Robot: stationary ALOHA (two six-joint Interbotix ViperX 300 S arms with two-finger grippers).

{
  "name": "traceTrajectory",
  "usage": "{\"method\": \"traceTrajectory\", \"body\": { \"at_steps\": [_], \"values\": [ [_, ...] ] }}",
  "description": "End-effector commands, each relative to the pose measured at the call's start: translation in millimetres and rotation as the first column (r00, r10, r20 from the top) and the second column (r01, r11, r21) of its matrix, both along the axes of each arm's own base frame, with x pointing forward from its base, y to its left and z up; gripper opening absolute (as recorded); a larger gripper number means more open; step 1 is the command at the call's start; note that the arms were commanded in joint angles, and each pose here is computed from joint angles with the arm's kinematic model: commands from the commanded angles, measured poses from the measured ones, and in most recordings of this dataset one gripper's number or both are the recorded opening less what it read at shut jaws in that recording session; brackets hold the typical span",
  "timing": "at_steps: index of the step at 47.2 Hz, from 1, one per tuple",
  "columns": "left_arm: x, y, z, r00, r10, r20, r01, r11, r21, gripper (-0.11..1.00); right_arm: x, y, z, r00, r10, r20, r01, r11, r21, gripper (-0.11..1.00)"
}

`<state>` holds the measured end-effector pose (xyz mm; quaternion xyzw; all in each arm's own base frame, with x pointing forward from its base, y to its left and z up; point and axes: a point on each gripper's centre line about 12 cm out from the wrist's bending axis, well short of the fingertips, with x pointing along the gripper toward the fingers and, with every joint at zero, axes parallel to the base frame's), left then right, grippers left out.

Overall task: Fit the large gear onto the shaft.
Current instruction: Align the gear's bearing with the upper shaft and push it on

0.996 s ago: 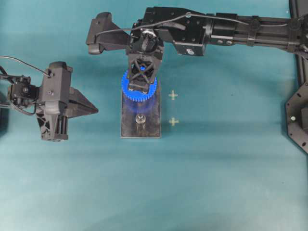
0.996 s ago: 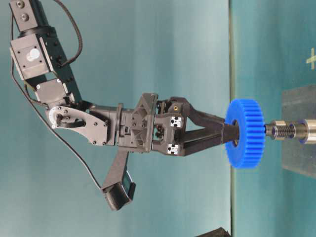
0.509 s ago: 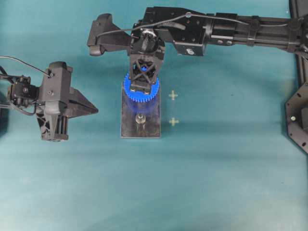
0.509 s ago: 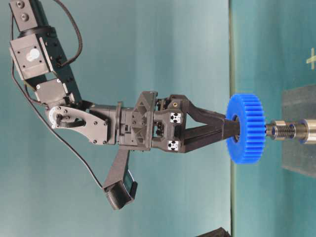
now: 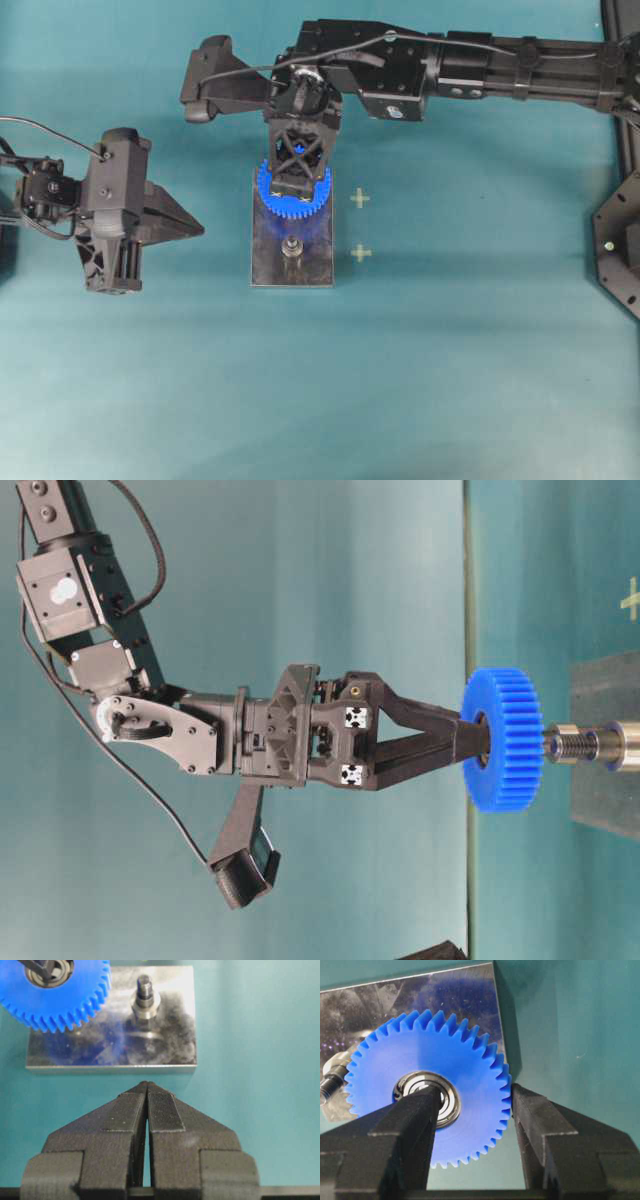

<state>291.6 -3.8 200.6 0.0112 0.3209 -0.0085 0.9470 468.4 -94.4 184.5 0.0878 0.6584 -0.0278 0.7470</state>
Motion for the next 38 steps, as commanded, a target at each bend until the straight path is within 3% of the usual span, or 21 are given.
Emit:
{"method": "traceTrajectory", "body": {
  "at_steps": [1, 38],
  "values": [
    [4.3, -0.1, 8.6, 1.000, 0.000, 0.031, 0.000, 1.000, 0.000, 0.00, 4.5, 1.8, 18.1, 0.999, 0.016, 0.050, -0.015, 1.000, -0.009, 0.50],
    [2.9, 0.0, 6.4, 1.000, 0.000, 0.025, 0.000, 1.000, 0.000, 0.00, 5.9, -6.9, 15.4, 0.999, -0.002, 0.044, 0.002, 1.000, -0.007, 0.50]
  ]
}}
